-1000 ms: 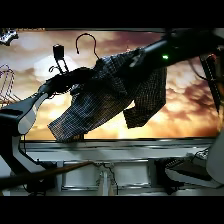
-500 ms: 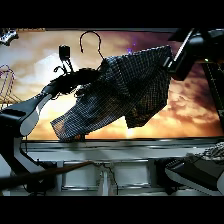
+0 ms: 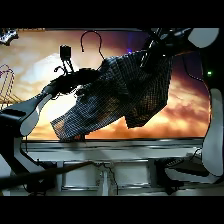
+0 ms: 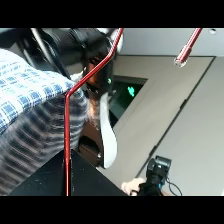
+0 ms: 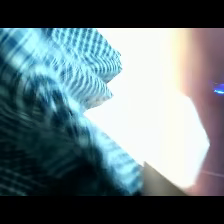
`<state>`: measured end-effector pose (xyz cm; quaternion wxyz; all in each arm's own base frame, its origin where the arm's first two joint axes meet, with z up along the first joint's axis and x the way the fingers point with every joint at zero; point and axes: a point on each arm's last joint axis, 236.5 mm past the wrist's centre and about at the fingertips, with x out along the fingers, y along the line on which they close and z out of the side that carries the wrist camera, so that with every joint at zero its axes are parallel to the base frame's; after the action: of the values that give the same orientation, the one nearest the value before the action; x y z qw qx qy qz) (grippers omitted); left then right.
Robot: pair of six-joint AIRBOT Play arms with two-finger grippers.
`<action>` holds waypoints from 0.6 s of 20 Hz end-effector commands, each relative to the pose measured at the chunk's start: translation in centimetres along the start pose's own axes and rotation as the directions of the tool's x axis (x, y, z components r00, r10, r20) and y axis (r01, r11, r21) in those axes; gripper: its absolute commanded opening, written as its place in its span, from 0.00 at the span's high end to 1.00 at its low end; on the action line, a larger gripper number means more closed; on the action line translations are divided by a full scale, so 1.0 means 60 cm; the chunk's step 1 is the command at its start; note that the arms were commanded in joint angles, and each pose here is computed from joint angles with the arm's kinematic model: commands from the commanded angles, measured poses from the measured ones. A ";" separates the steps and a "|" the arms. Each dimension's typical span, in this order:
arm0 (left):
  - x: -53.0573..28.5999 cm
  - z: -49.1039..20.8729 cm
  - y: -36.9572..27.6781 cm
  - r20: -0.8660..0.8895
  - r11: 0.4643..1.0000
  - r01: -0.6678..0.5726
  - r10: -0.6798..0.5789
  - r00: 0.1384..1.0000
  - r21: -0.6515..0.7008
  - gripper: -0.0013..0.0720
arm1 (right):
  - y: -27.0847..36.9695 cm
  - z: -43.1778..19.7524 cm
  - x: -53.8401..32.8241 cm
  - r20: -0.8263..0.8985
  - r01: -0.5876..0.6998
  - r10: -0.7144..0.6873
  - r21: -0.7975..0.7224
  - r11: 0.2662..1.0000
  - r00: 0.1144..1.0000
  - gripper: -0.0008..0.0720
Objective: Fold the clothes and pants, and hang the long-sleeved shirts on hangers.
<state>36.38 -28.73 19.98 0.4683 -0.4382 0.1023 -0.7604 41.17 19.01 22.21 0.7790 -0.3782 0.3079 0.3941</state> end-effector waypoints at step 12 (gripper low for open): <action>-0.073 0.147 0.023 0.370 0.995 -0.078 0.049 0.928 0.063 0.00 | 0.025 0.016 0.009 0.069 -0.096 0.100 -0.054 0.994 0.993 0.96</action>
<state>40.71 -26.20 21.03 0.4978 -0.4951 0.0470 -0.7106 41.12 20.42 21.94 0.7679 -0.3689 0.2837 0.4402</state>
